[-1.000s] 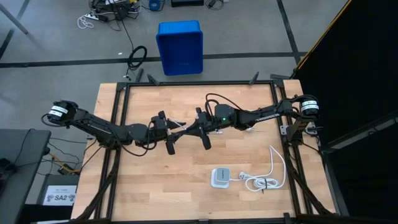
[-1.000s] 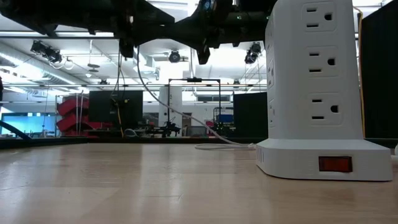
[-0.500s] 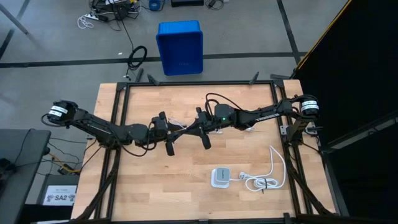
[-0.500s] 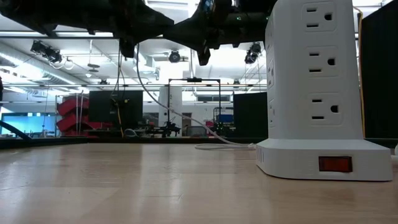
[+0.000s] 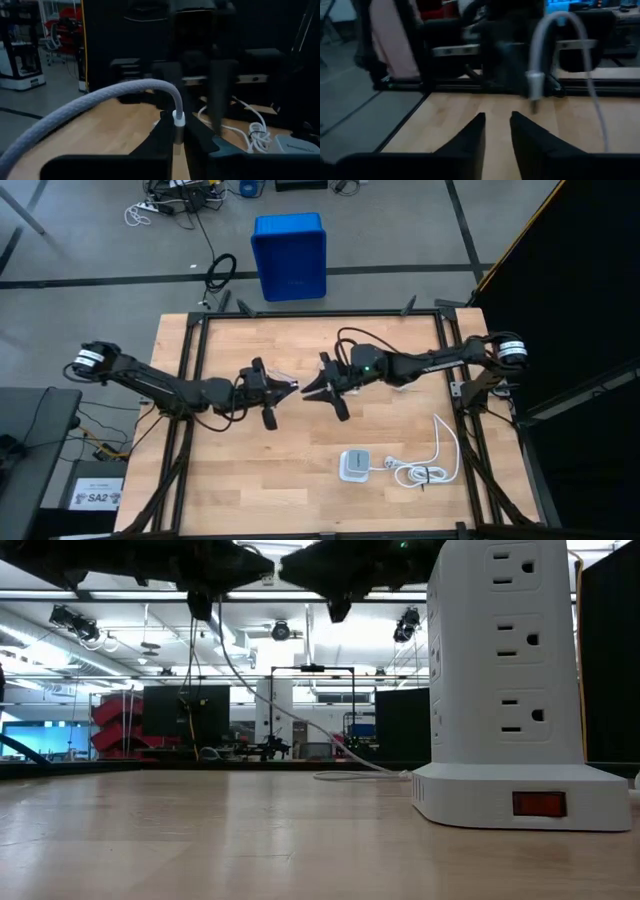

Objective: Insert USB
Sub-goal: Insert the white usb cable into the white charger adapter

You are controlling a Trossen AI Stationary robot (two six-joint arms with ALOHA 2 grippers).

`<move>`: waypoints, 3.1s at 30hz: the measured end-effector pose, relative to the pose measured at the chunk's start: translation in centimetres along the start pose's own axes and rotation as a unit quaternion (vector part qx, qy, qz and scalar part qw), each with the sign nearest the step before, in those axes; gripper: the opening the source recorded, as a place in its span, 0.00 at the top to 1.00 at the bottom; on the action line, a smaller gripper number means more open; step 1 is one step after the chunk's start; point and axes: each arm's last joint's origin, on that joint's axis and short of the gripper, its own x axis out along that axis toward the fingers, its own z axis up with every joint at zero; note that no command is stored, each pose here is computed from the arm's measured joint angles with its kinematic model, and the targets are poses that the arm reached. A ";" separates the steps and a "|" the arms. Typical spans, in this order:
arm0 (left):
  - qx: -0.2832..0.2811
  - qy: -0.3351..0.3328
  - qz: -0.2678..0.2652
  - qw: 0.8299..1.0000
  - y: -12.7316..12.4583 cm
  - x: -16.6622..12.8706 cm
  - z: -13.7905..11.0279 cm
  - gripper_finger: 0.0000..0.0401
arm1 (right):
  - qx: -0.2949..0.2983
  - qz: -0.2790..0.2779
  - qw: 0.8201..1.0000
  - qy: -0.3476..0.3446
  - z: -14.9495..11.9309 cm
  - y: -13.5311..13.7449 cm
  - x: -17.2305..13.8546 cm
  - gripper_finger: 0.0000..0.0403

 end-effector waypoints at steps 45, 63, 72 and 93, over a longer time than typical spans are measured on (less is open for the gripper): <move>-0.022 -0.030 -0.084 0.996 -1.3 1.5 -0.7 0.91 | 0.014 -0.017 1.000 -0.015 -0.4 0.7 0.9 1.00; -0.032 -0.023 -0.074 0.996 -1.2 1.6 -0.8 0.87 | 0.020 -0.019 1.000 -0.010 -0.5 0.7 0.9 1.00; -0.030 -0.023 -0.068 0.997 -1.1 1.6 -0.9 0.98 | 0.022 -0.019 1.000 -0.007 -0.6 0.7 0.9 1.00; -0.019 -0.038 -0.068 0.997 -1.0 1.3 -0.3 1.00 | 0.022 -0.008 1.000 -0.002 -0.5 0.7 0.7 0.90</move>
